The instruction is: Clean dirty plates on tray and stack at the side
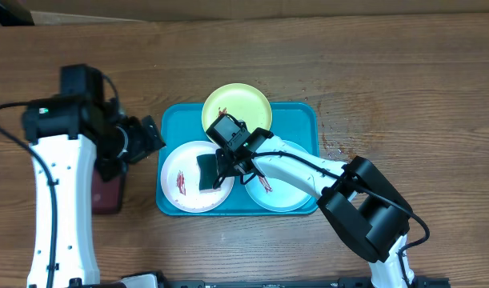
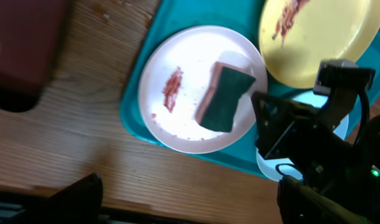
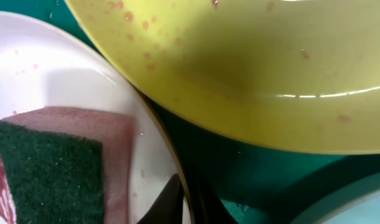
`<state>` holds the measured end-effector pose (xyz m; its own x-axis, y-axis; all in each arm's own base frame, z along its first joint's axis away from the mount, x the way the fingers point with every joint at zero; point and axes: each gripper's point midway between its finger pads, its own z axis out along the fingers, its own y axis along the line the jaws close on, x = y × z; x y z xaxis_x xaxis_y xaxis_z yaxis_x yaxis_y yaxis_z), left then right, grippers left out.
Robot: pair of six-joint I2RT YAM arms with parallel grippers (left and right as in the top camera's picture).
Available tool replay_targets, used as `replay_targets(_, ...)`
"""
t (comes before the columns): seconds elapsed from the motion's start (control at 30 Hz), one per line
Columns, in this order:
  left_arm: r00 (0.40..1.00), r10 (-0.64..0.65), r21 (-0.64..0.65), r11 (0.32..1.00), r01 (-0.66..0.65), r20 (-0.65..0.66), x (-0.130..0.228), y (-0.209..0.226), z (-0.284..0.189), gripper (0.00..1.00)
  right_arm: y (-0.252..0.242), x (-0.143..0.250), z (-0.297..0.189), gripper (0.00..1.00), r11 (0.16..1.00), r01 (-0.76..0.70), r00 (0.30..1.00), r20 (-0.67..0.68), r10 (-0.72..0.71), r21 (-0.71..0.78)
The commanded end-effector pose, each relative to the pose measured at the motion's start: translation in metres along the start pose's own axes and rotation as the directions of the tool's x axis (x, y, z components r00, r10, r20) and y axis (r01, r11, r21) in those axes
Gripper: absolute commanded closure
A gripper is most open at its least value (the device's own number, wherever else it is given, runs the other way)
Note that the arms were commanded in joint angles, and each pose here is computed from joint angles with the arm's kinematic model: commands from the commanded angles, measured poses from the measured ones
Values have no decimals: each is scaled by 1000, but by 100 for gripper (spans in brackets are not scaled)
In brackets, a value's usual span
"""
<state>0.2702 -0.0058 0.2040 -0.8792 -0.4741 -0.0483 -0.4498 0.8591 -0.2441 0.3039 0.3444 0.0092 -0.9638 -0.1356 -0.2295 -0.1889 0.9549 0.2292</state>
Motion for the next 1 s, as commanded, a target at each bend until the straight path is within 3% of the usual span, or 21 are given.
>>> replay_targets(0.0,996,70,36,997,-68,-56,13,-13,20,15,1,0,2,93,1000,4,1000,1,-4,4)
replay_targets(0.17,991,76,50,996,-71,-106,21,-12,52,10,0,-1,2,93,1000,1,1000,2,-1,4)
replay_targets(0.33,973,153,173,977,-123,-174,29,-25,87,11,1,0,2,93,1000,5,1000,-3,-5,-2)
replay_targets(0.73,927,240,180,964,-194,-287,23,-17,158,33,12,-1,1,93,994,85,996,-10,-86,-69)
replay_targets(0.97,890,312,210,945,-253,-334,30,-18,177,33,13,-2,1,93,994,85,996,-5,-86,-73)
